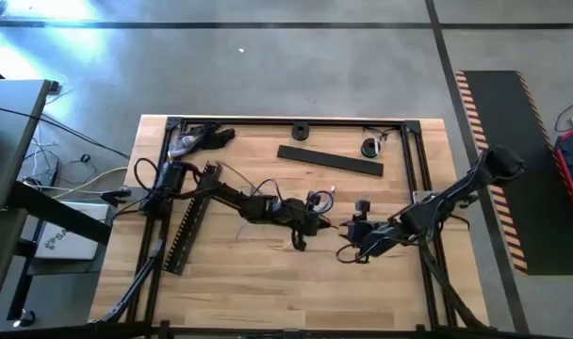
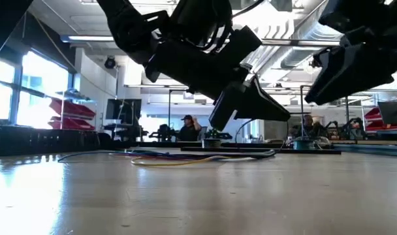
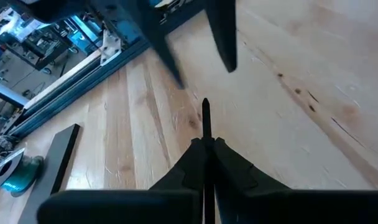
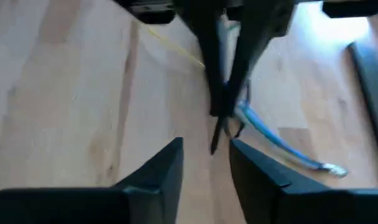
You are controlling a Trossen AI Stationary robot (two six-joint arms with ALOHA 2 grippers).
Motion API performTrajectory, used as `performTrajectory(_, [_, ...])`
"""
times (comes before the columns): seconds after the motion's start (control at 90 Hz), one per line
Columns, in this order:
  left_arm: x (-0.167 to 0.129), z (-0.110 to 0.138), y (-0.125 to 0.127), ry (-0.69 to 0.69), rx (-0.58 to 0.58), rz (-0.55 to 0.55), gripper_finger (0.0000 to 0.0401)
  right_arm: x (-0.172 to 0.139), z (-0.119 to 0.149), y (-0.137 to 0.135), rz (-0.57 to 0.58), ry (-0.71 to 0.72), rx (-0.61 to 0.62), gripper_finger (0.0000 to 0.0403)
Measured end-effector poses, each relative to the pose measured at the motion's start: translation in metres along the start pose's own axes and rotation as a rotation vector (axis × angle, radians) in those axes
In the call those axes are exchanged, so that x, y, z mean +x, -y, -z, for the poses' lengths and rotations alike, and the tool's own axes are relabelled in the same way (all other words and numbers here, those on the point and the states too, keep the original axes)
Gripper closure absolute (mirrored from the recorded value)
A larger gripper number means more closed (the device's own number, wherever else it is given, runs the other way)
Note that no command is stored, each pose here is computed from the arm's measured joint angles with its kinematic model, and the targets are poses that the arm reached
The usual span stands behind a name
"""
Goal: Ziptie cables
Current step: Insert the right cable zip tie into the cable wires
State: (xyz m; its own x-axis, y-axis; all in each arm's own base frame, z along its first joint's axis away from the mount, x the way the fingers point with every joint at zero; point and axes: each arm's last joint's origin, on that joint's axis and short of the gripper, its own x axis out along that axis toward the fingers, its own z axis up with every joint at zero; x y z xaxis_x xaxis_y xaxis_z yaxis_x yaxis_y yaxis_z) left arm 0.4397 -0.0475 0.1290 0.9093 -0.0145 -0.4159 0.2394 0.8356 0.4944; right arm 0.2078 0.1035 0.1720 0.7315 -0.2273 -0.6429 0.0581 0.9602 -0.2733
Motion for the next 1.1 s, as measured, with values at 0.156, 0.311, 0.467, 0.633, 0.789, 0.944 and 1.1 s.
performTrajectory(0.156, [0.0, 0.0, -0.001, -0.001, 0.0, -0.001, 0.0401, 0.01, 0.002, -0.006, 0.02, 0.004, -0.074, 0.0239])
performTrajectory(0.311, [0.0, 0.001, -0.001, -0.002, -0.001, -0.002, 0.0401, 0.021, 0.006, -0.012, 0.058, -0.011, -0.109, 0.0254])
performTrajectory(0.467, [0.0, 0.001, -0.002, -0.002, -0.001, -0.003, 0.0401, 0.024, 0.007, -0.013, 0.066, -0.015, -0.081, 0.0288])
performTrajectory(0.633, [0.0, 0.001, -0.002, -0.003, -0.002, -0.004, 0.0401, 0.024, 0.007, -0.012, 0.076, -0.01, -0.04, 0.0331])
performTrajectory(0.789, [0.0, 0.002, -0.003, -0.003, -0.003, -0.009, 0.0401, 0.026, 0.007, -0.01, 0.088, -0.02, -0.016, 0.0373])
performTrajectory(0.944, [0.0, 0.002, -0.003, -0.003, -0.003, -0.01, 0.0401, 0.027, 0.007, -0.008, 0.096, -0.022, -0.012, 0.04])
performTrajectory(1.1, [0.0, 0.002, -0.004, -0.004, 0.015, -0.01, 0.0401, 0.027, 0.008, -0.009, 0.098, -0.024, 0.034, 0.0402])
